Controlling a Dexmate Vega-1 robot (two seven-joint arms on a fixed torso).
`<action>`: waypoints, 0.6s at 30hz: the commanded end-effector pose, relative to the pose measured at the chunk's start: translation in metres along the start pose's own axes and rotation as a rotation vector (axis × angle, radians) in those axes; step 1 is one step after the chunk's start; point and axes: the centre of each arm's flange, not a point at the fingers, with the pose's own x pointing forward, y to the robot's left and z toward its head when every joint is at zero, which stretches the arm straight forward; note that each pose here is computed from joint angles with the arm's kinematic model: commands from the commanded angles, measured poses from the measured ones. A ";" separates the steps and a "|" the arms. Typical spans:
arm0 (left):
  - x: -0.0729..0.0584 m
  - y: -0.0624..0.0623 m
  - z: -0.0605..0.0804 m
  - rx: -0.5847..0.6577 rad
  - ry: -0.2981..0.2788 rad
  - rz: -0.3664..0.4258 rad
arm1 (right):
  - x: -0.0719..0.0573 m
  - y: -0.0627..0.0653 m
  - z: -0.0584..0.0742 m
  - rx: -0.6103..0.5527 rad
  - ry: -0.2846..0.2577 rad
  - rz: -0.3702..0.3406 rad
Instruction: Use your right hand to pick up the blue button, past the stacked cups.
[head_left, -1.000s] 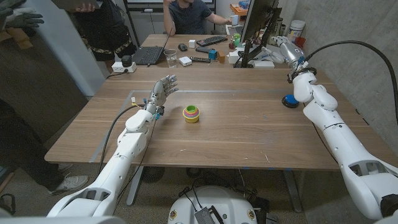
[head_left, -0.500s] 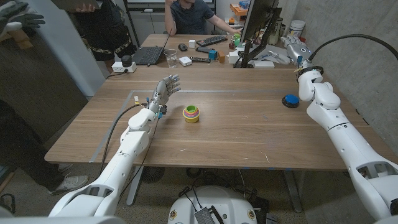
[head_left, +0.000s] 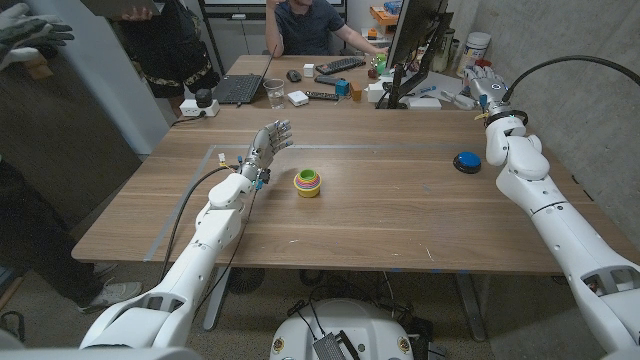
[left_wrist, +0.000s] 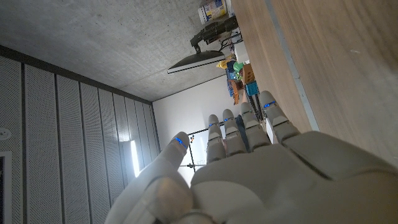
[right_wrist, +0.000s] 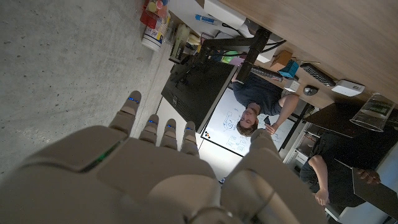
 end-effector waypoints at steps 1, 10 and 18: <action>0.003 -0.002 -0.002 -0.003 0.002 -0.007 | -0.007 0.006 -0.008 -0.044 0.038 0.048; 0.002 -0.002 -0.002 -0.003 0.000 -0.010 | -0.009 0.014 -0.014 -0.062 0.063 0.126; 0.002 -0.002 -0.005 -0.003 0.004 -0.014 | -0.013 0.022 -0.017 -0.057 0.067 0.162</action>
